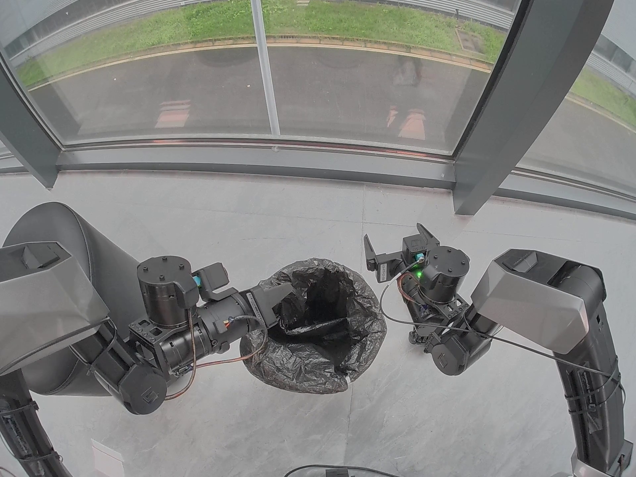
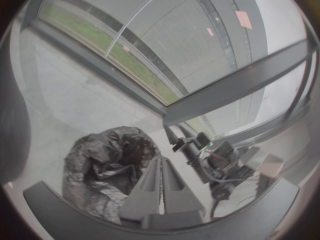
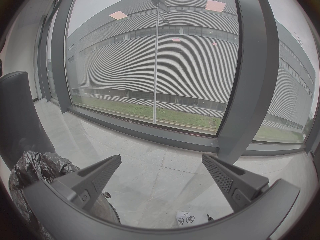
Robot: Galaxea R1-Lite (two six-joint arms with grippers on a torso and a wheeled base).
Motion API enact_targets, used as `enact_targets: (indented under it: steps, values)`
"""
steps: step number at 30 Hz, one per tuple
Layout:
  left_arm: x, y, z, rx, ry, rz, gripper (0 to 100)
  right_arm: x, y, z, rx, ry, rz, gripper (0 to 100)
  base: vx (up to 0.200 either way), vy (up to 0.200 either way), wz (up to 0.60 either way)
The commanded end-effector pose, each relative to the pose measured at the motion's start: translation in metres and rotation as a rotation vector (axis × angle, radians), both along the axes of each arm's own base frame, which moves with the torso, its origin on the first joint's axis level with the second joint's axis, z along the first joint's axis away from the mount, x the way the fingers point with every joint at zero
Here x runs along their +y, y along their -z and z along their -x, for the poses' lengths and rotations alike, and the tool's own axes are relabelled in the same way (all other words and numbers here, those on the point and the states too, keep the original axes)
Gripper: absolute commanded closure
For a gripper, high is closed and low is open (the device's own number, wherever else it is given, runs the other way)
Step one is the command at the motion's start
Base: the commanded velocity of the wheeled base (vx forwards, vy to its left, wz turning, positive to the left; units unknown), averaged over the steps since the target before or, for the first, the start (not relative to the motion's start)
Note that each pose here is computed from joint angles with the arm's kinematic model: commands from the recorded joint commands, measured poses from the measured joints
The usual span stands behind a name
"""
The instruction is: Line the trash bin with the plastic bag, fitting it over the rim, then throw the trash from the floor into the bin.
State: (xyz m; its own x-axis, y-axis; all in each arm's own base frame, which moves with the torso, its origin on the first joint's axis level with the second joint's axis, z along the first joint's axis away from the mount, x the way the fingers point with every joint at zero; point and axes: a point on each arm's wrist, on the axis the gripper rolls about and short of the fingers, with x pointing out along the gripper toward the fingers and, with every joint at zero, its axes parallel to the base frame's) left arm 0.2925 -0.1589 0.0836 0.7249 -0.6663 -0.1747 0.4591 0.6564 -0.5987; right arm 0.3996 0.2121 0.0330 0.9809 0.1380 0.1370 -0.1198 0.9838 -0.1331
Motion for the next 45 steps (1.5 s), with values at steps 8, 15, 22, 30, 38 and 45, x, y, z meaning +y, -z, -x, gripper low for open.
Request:
enact_targets:
  steps: [8,15,22,30,38,45]
  values:
    - [-0.014,0.022,-0.036,0.135,0.077,0.141,100,0.0,0.003,0.001,0.008,-0.003,0.0,0,0.0,0.0,0.0]
    - [-0.007,0.046,-0.059,0.127,-0.009,0.092,100,0.0,0.003,0.001,0.01,-0.001,0.0,0,0.0,0.0,0.0]
    - [-0.004,0.054,-0.07,0.121,-0.131,0.001,100,0.0,0.005,0.001,0.013,-0.002,0.0,0,0.0,0.0,0.0]
    - [-0.008,0.066,-0.07,0.122,-0.131,-0.042,100,0.0,0.005,0.001,0.015,-0.004,-0.016,0,0.0,0.0,0.0]
    - [-0.018,0.095,-0.07,0.081,-0.157,-0.201,100,-0.001,0.005,0.0,0.016,-0.002,-0.015,0,0.0,0.0,0.0]
    - [-0.029,0.105,-0.067,0.053,-0.16,-0.275,100,-0.001,0.006,0.0,0.018,-0.001,-0.015,0,0.0,0.0,0.0]
